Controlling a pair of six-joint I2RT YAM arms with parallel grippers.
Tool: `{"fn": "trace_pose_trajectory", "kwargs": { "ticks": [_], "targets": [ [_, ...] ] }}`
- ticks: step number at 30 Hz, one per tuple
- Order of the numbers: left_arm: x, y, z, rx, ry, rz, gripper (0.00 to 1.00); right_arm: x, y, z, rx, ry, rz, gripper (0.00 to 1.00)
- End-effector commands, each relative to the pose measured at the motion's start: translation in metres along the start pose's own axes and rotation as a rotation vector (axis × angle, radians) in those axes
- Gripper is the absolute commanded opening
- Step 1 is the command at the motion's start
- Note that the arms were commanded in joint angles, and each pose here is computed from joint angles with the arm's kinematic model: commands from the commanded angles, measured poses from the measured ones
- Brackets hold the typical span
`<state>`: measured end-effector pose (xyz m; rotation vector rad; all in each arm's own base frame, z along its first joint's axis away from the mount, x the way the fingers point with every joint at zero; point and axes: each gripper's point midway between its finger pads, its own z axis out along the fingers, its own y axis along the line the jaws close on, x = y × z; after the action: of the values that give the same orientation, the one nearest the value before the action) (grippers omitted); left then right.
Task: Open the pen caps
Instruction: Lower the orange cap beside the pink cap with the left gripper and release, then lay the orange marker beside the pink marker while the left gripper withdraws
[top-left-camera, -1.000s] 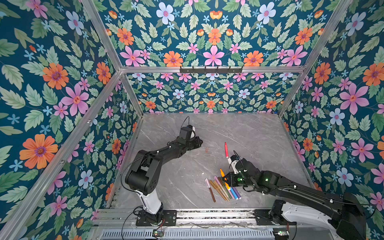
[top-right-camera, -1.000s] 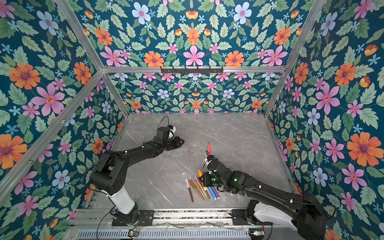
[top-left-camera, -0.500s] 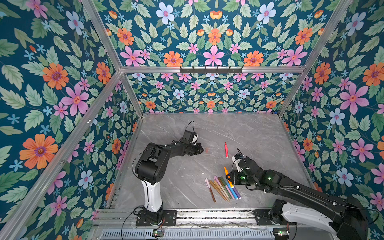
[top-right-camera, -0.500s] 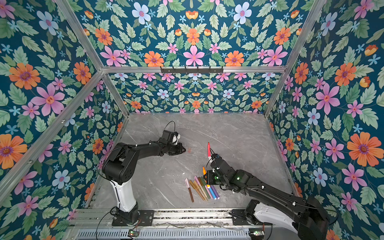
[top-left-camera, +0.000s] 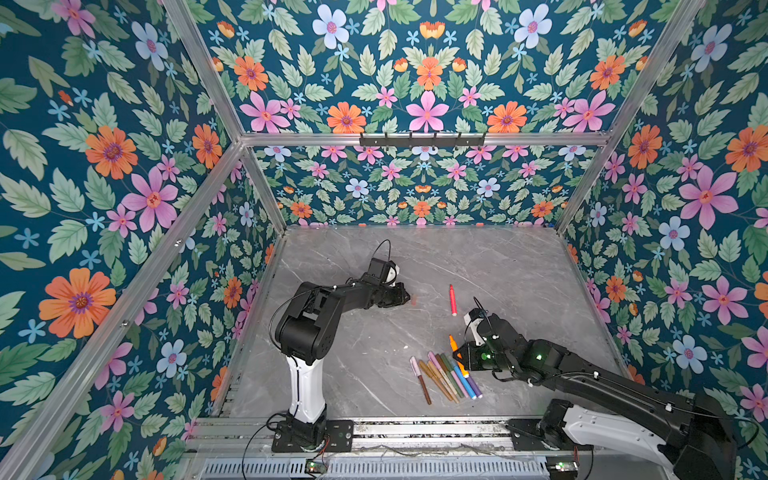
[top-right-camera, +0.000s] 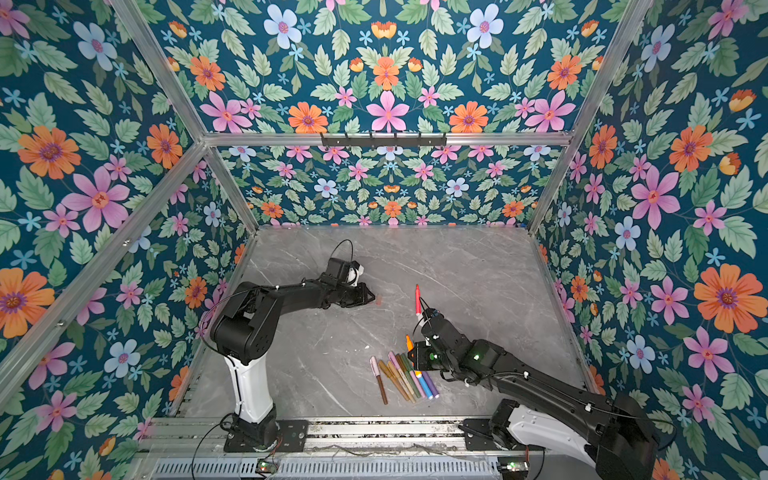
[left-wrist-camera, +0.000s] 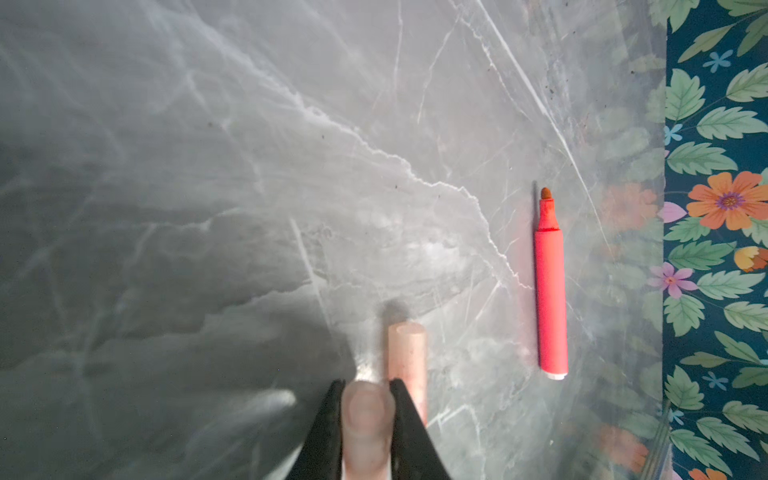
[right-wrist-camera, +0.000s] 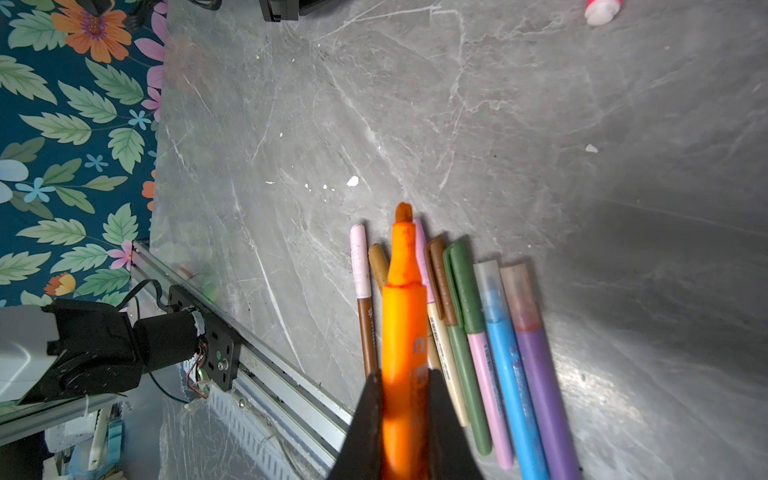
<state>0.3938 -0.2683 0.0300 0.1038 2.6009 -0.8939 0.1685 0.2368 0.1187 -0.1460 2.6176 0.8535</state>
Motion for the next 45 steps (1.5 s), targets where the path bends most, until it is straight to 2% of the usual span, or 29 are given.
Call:
{"fn": "trace_pose_trajectory", "kwargs": {
  "ticks": [1,20,27,33,38,42,45],
  "targets": [
    [0.007,0.007,0.002,-0.032,0.027,0.003,0.25,0.000,-0.001,-0.001,0.003,-0.002,-0.002,0.00],
    [0.007,0.002,0.001,-0.005,0.022,-0.013,0.31,0.000,-0.001,0.001,0.003,0.002,-0.001,0.00],
    [-0.006,-0.007,-0.016,-0.009,-0.031,0.004,0.31,0.001,-0.002,0.000,0.014,0.006,-0.002,0.00],
    [-0.027,-0.027,-0.053,-0.018,-0.106,0.044,0.32,-0.006,-0.008,-0.002,0.033,0.017,0.002,0.00],
    [-0.037,-0.060,-0.106,0.033,-0.194,0.108,0.32,-0.024,-0.025,-0.001,0.075,0.032,0.011,0.00],
    [-0.024,-0.079,-0.150,0.073,-0.234,0.182,0.33,-0.050,-0.045,0.000,0.083,0.035,0.068,0.00],
    [-0.007,-0.078,-0.187,0.031,-0.260,0.238,0.35,-0.073,-0.067,0.000,0.123,0.036,0.117,0.00]
  ]
}}
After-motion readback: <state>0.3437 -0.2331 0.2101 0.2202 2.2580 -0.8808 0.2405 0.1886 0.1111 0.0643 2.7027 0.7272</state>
